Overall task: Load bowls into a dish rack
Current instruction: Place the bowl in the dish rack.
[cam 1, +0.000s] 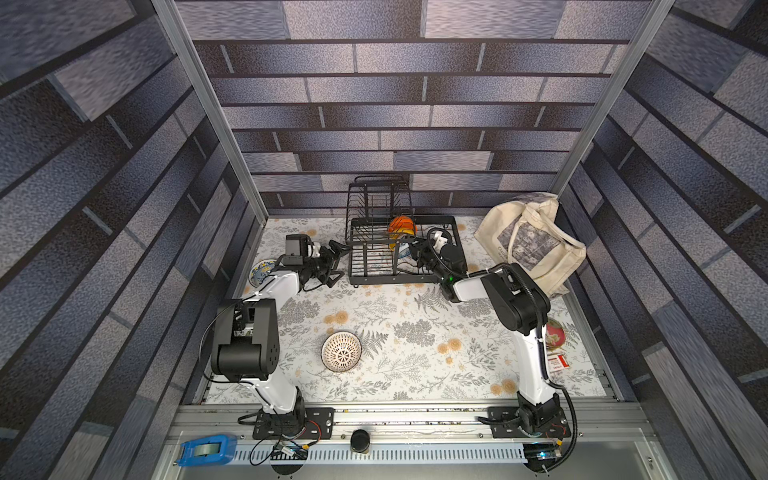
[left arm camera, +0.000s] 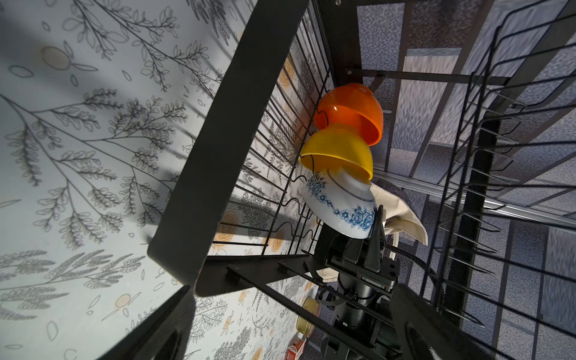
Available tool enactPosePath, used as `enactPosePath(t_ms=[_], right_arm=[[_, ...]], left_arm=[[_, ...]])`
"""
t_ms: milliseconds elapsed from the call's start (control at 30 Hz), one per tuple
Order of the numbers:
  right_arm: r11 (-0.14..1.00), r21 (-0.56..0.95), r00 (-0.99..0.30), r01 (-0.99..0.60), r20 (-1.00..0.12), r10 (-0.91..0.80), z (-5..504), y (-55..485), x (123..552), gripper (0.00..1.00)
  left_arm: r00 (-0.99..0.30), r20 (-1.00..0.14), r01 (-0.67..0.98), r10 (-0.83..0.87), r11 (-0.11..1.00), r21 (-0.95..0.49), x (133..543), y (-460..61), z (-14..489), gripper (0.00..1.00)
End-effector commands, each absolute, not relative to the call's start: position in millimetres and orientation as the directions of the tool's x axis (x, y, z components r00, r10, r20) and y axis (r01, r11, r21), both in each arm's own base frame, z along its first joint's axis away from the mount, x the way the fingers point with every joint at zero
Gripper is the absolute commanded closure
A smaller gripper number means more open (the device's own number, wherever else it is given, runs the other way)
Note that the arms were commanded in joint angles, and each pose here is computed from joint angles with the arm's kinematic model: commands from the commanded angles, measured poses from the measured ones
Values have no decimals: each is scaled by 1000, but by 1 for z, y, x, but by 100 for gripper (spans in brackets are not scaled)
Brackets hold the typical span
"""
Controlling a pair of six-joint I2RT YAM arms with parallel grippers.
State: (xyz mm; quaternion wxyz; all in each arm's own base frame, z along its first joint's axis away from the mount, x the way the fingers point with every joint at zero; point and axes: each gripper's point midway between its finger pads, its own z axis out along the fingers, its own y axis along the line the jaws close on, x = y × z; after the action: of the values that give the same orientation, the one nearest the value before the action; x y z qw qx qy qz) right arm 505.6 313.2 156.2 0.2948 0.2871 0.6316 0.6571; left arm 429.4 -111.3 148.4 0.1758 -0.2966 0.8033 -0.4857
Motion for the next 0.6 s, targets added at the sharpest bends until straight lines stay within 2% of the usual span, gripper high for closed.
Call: enactPosePath(t_ms=[0,567], right_arm=[[-85,987,-653,-139,-27,757,188,317,506,100],[-131,982,-659,-134,10,752,176,334,511,100]], left_arm=[[-765,7,-297,-644,343,-891,432,-110,154,0],[-768,17,-305,-640,343,-888,429,-111,152,0]])
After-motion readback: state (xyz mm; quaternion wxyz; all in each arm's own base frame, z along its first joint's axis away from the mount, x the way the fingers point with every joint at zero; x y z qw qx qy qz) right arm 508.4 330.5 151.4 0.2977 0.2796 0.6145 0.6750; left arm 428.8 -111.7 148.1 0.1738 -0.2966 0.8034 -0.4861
